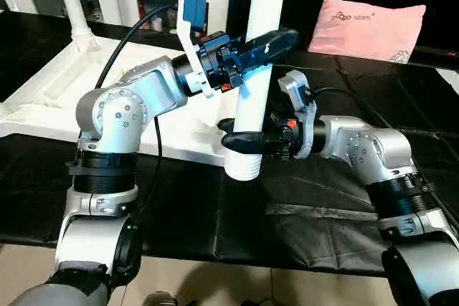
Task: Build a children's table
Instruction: Pick table leg
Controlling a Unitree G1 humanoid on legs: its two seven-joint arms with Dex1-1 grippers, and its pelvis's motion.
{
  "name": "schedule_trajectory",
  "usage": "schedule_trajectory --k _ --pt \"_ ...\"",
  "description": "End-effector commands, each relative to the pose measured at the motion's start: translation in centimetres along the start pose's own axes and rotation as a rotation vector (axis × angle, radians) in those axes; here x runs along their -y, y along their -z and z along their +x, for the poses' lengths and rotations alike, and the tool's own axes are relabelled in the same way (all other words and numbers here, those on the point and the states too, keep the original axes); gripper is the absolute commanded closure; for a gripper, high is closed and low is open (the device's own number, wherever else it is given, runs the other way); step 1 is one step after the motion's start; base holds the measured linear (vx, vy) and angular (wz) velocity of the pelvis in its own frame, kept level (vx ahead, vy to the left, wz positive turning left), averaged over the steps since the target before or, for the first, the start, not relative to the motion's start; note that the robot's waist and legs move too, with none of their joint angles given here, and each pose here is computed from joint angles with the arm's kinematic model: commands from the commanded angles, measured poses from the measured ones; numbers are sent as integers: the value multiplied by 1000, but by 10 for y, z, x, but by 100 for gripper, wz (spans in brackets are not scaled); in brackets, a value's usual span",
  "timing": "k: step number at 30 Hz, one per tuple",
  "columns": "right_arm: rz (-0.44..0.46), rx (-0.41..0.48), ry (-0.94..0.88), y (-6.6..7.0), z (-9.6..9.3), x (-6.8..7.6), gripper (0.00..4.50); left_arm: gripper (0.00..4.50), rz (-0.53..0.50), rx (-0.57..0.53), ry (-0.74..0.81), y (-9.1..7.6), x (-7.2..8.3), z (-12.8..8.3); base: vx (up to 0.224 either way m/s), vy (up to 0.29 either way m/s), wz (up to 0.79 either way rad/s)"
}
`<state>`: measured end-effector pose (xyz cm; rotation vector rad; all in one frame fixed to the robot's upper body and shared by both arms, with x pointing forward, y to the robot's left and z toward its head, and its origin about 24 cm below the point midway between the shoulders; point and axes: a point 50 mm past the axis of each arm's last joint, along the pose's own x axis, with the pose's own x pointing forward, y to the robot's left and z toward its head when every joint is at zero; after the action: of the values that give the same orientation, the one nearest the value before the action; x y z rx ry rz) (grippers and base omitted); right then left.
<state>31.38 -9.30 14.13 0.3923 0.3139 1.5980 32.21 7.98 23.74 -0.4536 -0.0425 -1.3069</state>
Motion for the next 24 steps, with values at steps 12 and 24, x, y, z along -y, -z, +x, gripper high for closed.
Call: schedule_trajectory --k 12,24 --pt "-4 -27 -9 2 -3 -2 218 269 32 7 69 -9 12 9 0 0 0" --pt "-10 -10 2 1 -4 1 248 270 25 1 38 -7 11 12 0 0 0"
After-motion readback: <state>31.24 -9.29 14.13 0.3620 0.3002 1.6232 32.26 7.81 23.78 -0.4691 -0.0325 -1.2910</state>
